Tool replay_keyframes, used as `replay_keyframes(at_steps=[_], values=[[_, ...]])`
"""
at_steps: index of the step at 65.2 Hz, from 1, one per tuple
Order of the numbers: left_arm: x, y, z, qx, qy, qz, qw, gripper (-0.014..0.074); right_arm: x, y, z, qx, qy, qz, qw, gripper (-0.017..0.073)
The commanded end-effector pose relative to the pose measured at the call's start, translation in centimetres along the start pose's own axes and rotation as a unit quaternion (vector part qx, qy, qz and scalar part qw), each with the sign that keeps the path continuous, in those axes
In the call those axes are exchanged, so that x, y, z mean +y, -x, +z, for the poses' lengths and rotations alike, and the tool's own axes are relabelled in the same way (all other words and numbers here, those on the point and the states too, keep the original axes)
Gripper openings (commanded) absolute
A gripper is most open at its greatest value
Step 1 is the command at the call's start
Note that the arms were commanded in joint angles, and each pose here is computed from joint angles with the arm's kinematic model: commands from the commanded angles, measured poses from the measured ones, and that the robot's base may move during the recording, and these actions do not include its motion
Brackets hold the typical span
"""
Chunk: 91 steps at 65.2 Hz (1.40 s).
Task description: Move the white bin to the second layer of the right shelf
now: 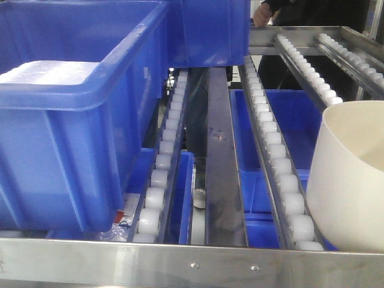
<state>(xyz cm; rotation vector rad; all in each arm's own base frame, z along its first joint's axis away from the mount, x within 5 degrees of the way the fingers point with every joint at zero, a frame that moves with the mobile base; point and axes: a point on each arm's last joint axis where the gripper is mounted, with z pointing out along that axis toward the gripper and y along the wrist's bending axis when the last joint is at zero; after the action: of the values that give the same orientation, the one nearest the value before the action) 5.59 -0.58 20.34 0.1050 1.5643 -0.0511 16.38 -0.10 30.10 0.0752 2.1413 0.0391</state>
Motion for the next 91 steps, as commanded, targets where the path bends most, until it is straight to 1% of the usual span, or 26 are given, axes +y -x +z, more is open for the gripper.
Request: replay_keyframes(at_steps=[1,5,9,11,17,21,26,35,61,71,72,82,91], values=[[0.0,-0.4,0.0,-0.030,-0.001,-0.004,1.000,0.0085,-0.2,0.9,-1.8,-0.087,-0.011,-0.032,0.996,0.0169],[0.0,-0.4,0.0,-0.030,-0.001,-0.004,1.000,0.0085,-0.2,0.1,-2.3,-0.111,-0.010,-0.033,0.993,0.0104],[0.0,-0.4,0.0,-0.030,-0.001,-0.004,1.000,0.0085,-0.2,-0.8,-2.8,-0.139,-0.005,-0.028,0.990,0.0048],[0.0,-0.4,0.0,-0.030,-0.001,-0.004,1.000,0.0085,-0.2,-1.1,-3.1,-0.157,-0.002,-0.023,0.987,0.0049],[0.0,-0.4,0.0,-0.030,-0.001,-0.004,1.000,0.0085,-0.2,-2.4,-3.6,-0.201,0.010,0.005,0.980,0.0048],[0.0,-0.4,0.0,-0.030,-0.001,-0.004,1.000,0.0085,-0.3,-3.2,-3.8,-0.222,0.014,0.015,0.975,0.0048],[0.0,-0.4,0.0,-0.030,-0.001,-0.004,1.000,0.0085,-0.3,-3.8,-3.9,-0.233,0.015,0.015,0.972,0.0048],[0.0,-0.4,0.0,-0.030,-0.001,-0.004,1.000,0.0085,-0.3,-4.2,-3.6,-0.222,0.014,0.015,0.975,0.0048],[0.0,-0.4,0.0,-0.030,-0.001,-0.004,1.000,0.0085,-0.3,-4.2,-3.6,-0.223,0.014,0.015,0.975,0.0048],[0.0,-0.4,0.0,-0.030,-0.001,-0.004,1.000,0.0085,-0.3,-3.7,-3.9,-0.249,0.015,0.015,0.968,0.0048],[0.0,-0.4,0.0,-0.030,-0.001,-0.004,1.000,0.0085,-0.3,-3.6,-4.0,-0.258,0.015,0.014,0.966,0.0048],[0.0,-0.4,0.0,-0.030,-0.001,-0.004,1.000,0.0085,-0.3,-3.3,-4.5,-0.283,0.010,-0.011,0.959,0.0048],[0.0,-0.4,0.0,-0.030,-0.001,-0.004,1.000,0.0085,-0.4,-4.6,-5.9,-0.308,0.007,-0.022,0.951,0.0048]])
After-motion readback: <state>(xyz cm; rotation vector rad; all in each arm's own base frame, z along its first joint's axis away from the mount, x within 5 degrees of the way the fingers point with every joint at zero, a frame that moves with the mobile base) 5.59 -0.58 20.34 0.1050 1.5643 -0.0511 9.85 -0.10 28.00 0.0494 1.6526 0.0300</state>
